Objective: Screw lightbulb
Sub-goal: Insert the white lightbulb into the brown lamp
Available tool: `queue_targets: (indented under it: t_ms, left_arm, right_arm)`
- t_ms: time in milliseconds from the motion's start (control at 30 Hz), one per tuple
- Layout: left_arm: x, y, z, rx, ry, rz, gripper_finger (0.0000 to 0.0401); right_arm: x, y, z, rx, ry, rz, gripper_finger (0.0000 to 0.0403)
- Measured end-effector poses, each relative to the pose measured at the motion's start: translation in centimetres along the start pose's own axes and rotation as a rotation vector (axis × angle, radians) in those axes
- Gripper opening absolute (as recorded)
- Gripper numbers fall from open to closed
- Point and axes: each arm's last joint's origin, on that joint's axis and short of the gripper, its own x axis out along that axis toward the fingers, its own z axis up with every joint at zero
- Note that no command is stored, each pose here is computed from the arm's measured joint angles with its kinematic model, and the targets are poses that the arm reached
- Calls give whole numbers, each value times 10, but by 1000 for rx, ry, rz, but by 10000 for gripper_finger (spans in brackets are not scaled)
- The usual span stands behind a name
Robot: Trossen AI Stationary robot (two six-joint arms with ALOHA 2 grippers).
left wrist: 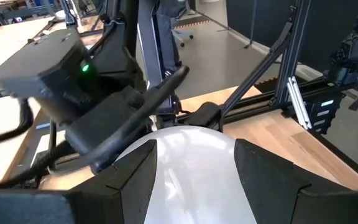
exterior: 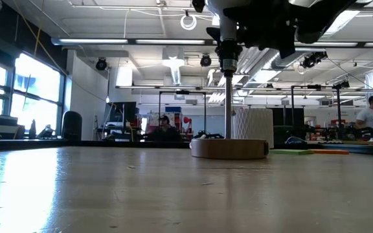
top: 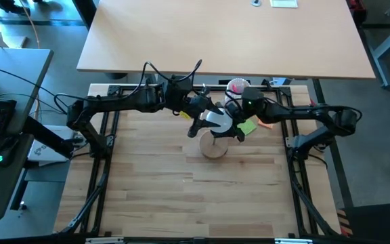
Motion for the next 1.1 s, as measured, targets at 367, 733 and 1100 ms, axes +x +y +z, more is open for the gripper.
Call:
queue_targets:
  t_ms: [367, 733, 1100]
  left_arm:
    - [0, 0, 0, -1, -4, 4, 209]
    - [0, 0, -1, -15, 7, 4, 209]
    - [-33, -2, 4, -35, 93, 12, 209]
  right_arm:
    - [-9, -11, 0, -28, 1, 98, 210]
    - [-11, -12, 0, -47, 0, 117, 132]
    - [-14, -1, -9, -39, 7, -32, 131]
